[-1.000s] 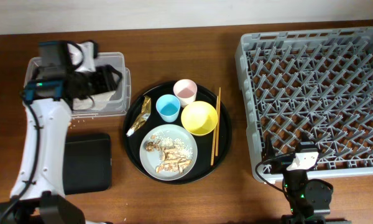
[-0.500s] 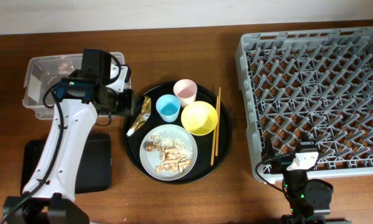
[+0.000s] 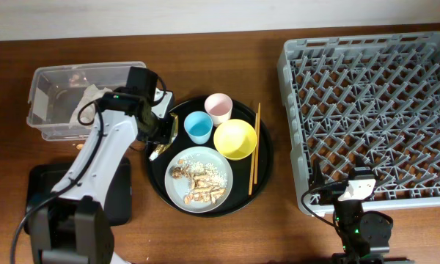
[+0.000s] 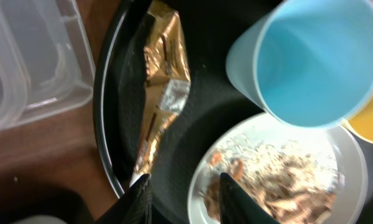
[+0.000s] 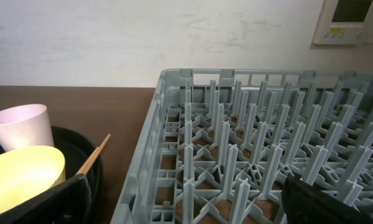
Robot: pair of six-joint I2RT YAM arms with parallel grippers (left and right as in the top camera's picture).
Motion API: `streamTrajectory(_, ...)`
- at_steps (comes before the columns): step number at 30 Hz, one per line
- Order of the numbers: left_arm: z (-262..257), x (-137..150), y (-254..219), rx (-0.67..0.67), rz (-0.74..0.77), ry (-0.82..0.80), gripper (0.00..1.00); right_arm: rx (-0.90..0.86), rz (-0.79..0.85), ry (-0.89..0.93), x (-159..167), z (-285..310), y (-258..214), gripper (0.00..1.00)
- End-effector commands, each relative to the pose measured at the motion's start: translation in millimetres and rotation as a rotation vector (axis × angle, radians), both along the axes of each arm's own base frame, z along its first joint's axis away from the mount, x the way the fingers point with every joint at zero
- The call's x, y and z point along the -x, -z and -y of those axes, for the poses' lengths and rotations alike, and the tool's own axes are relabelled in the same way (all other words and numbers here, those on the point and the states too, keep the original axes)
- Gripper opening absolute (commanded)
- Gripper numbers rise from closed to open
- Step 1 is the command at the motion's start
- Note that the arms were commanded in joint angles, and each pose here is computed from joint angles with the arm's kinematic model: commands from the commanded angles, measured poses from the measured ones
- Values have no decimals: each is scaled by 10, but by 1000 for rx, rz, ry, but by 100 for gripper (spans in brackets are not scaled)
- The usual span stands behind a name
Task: Sort waste into correct bins and load items into the dishwasher rack
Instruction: 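Return the left gripper to the tray and grasp the gold wrapper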
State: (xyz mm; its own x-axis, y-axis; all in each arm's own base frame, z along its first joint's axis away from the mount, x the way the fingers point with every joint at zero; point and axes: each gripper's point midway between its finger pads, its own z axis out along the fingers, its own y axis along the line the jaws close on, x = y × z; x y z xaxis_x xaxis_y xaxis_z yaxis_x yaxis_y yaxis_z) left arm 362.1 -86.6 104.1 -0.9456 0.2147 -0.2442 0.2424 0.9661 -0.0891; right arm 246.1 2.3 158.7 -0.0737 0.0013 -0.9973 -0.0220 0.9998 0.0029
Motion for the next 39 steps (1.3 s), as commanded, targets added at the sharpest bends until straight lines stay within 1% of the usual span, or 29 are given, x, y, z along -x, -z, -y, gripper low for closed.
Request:
streamTrajectory(1, -58, -60, 135, -47, -3, 14, 35, -4, -4, 16, 0, 32, 29, 99)
streamTrajectory(5, -53, -122, 222, -51, -1, 13, 35, -4, -4, 16, 0, 32, 29, 98)
streamTrajectory(13, -50, -132, 523, -62, -65, 15, 35, -4, -4, 16, 0, 32, 29, 99)
streamTrajectory(18, -28, -251, 580, -57, -32, 15, 35, -4, -4, 16, 0, 32, 29, 99)
streamTrajectory(22, -20, -289, 581, -54, -17, 15, 35, -4, -4, 16, 0, 32, 29, 99)
streamTrajectory(34, -32, -199, 757, -62, -49, 42, 36, -4, -4, 16, 0, 32, 29, 99)
streamTrajectory(37, -25, -151, 826, -67, -68, 89, 36, -4, -4, 16, 0, 32, 28, 99)
streamTrajectory(39, -29, -137, 882, -69, -83, 89, 36, -4, -4, 16, 0, 32, 29, 99)
